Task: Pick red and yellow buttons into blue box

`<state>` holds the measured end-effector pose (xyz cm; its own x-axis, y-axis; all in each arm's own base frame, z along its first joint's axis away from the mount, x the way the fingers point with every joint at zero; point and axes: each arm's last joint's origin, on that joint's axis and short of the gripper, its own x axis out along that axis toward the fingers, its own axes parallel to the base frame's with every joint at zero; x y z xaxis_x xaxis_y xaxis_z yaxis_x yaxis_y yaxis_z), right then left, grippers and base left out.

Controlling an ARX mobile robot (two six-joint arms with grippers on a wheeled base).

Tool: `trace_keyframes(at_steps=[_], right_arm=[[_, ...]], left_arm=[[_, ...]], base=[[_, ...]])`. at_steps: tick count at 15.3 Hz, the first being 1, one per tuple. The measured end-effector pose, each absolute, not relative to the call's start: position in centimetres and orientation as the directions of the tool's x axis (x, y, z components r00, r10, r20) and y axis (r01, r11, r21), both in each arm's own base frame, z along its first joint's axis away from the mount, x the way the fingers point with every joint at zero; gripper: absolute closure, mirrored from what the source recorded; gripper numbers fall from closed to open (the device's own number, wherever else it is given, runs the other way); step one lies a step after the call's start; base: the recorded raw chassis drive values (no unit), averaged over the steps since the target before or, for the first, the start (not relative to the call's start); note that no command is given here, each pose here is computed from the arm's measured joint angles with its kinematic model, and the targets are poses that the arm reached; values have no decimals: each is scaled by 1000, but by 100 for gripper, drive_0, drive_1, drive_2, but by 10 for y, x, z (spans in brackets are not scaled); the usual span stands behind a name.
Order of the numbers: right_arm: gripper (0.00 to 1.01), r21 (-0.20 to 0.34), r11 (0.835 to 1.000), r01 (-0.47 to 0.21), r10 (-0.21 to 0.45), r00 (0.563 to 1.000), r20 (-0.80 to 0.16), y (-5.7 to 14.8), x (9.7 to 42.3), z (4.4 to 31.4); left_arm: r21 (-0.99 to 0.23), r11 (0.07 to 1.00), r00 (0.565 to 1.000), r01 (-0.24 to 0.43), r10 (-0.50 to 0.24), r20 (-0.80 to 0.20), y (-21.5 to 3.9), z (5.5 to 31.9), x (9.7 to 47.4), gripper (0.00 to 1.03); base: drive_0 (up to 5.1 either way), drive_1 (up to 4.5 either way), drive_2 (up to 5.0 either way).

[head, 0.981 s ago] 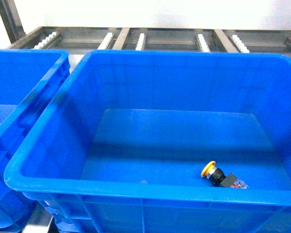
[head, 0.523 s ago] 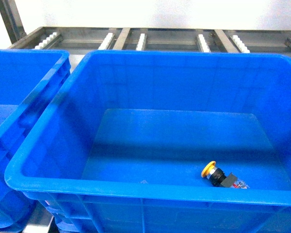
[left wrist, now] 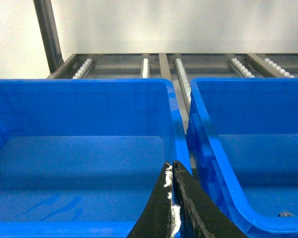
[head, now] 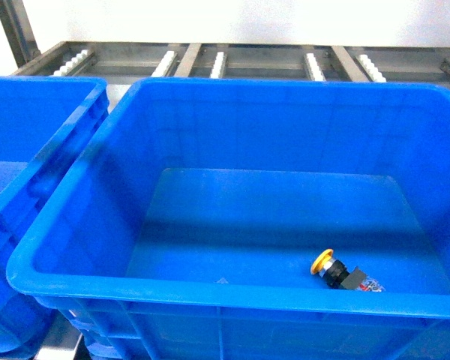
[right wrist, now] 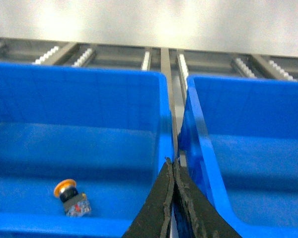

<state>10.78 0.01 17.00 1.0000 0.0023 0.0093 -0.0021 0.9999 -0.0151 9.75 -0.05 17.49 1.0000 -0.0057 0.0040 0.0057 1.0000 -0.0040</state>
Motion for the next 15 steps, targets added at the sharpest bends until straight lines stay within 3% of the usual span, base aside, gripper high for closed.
trace_keyframes(at_steps=[1, 2, 11, 12, 15], right_arm=[[99, -15, 1000, -2, 2, 999, -35, 0, 102, 165], [99, -15, 1000, -3, 3, 1000, 20, 0, 97, 169], [98, -15, 1000, -2, 2, 1000, 6, 0, 97, 167], [88, -15, 1000, -2, 2, 1000, 6, 0, 97, 167], [57, -15, 1000, -2, 2, 1000, 6, 0, 97, 167]], left_arm=[[-3, 1000, 1000, 3, -3, -4, 0, 167, 97, 101], [-3, 1000, 1000, -3, 3, -11, 0, 166, 98, 101], [-1, 1000, 1000, 0, 0, 1, 0, 167, 97, 101], [-1, 1000, 1000, 0, 0, 1, 0, 167, 97, 97], [-1, 1000, 1000, 1, -1, 1, 0, 167, 97, 66]], base=[[0, 0, 0], [0, 0, 0], [0, 0, 0], [0, 0, 0], [0, 0, 0]])
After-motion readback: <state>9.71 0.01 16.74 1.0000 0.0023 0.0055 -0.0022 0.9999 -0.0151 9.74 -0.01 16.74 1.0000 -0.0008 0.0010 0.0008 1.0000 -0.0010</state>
